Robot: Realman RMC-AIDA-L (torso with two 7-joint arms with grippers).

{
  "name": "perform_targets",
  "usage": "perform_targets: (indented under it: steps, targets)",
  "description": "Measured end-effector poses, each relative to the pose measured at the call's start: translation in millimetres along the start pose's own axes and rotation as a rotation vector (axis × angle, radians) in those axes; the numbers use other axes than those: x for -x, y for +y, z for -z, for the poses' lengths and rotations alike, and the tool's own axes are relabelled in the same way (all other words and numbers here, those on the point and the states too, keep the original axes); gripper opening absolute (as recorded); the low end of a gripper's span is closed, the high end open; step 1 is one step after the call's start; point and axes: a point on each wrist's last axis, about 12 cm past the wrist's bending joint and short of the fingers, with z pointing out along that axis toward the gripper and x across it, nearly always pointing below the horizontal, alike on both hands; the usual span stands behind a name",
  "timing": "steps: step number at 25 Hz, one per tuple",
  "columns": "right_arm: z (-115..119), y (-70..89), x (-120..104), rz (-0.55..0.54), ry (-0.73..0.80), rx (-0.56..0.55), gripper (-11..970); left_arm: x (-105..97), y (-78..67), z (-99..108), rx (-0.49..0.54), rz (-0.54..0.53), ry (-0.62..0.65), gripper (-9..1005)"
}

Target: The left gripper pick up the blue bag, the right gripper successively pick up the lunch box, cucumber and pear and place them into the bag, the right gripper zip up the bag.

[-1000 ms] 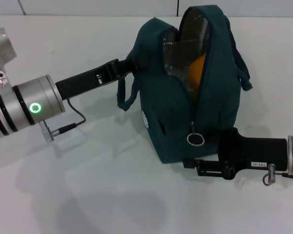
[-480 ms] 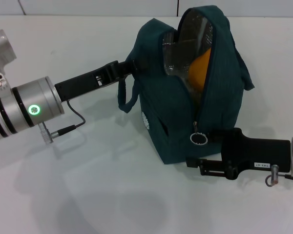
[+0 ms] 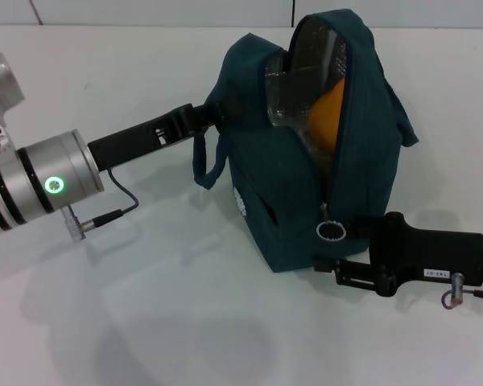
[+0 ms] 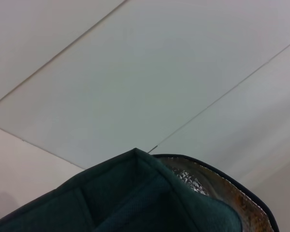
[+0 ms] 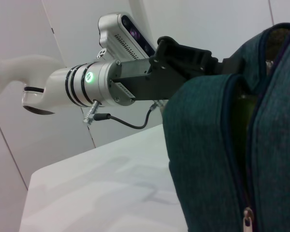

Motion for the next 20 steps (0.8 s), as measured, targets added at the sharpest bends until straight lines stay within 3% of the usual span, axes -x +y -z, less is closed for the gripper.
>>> perform_targets:
  steps: [4,9,14,20]
  targets:
    - [0.7,-0.5,0.0,-0.001,-0.004,-0.007,613,-0.8,0.5,1.2,0.003,0.002,-0.001,41]
    - [4.8,-2.0,-0.4,-0.015,-0.029,-0.034,429,-1.6,0.8,2.4,0.004,0.004,-0.004,41]
    - [6.5,-2.5,-0.8,-0.017,-0.030,-0.039,364,-1.9,0.9,3.1,0.005,0.006,-0.006,42]
    - [7.0,-1.7,-0.7,-0.017,-0.033,-0.033,355,-1.3,0.6,2.6,0.003,0.004,-0.007,42]
